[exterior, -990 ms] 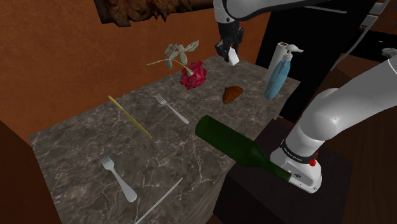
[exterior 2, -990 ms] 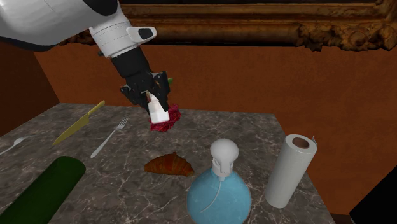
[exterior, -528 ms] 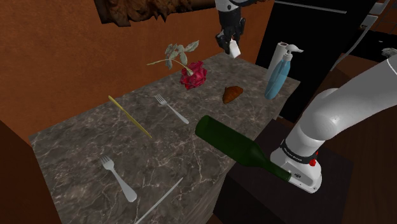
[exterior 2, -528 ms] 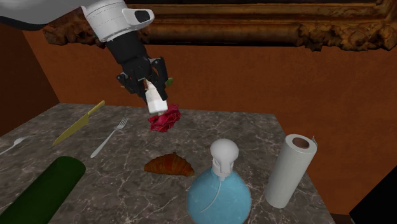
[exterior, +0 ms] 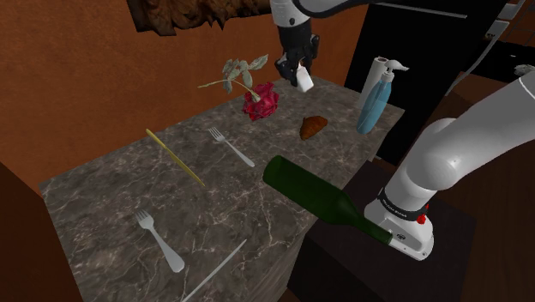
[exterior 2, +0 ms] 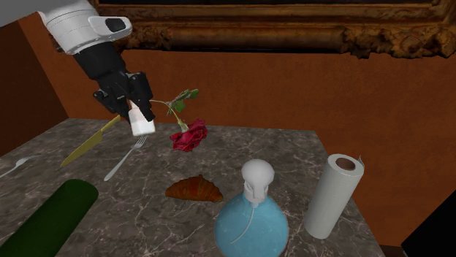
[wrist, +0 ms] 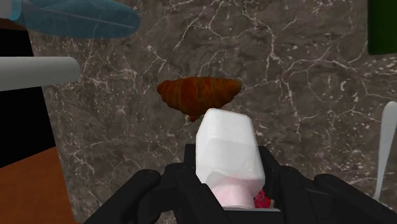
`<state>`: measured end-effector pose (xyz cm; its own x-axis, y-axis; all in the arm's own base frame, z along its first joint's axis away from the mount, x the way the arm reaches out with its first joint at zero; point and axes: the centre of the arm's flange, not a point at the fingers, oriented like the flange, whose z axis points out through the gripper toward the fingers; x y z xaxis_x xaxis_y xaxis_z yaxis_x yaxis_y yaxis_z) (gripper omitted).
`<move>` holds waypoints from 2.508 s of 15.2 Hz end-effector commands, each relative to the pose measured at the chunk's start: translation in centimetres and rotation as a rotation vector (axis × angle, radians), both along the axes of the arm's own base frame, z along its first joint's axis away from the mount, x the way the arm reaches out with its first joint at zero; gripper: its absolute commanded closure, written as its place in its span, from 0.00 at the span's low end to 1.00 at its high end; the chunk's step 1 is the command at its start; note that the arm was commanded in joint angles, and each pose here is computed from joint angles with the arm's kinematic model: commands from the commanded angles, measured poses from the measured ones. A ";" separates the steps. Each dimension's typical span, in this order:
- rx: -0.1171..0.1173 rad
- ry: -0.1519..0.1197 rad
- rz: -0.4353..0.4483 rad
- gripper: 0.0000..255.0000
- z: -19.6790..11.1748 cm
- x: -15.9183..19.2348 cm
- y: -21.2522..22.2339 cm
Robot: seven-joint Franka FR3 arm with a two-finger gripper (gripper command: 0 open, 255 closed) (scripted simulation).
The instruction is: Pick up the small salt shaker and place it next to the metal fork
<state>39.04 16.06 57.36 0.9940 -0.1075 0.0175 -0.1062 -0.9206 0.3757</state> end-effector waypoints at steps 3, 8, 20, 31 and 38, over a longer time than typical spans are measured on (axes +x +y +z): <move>0.000 0.000 -0.002 1.00 -1.4 -1.3 5.0; 0.000 0.000 -0.002 1.00 -2.7 -2.8 11.3; 0.000 0.000 -0.002 1.00 -5.6 -6.4 26.5; 0.000 0.000 -0.002 1.00 -8.4 -9.8 40.3; 0.000 0.000 -0.002 1.00 -11.1 -11.2 46.2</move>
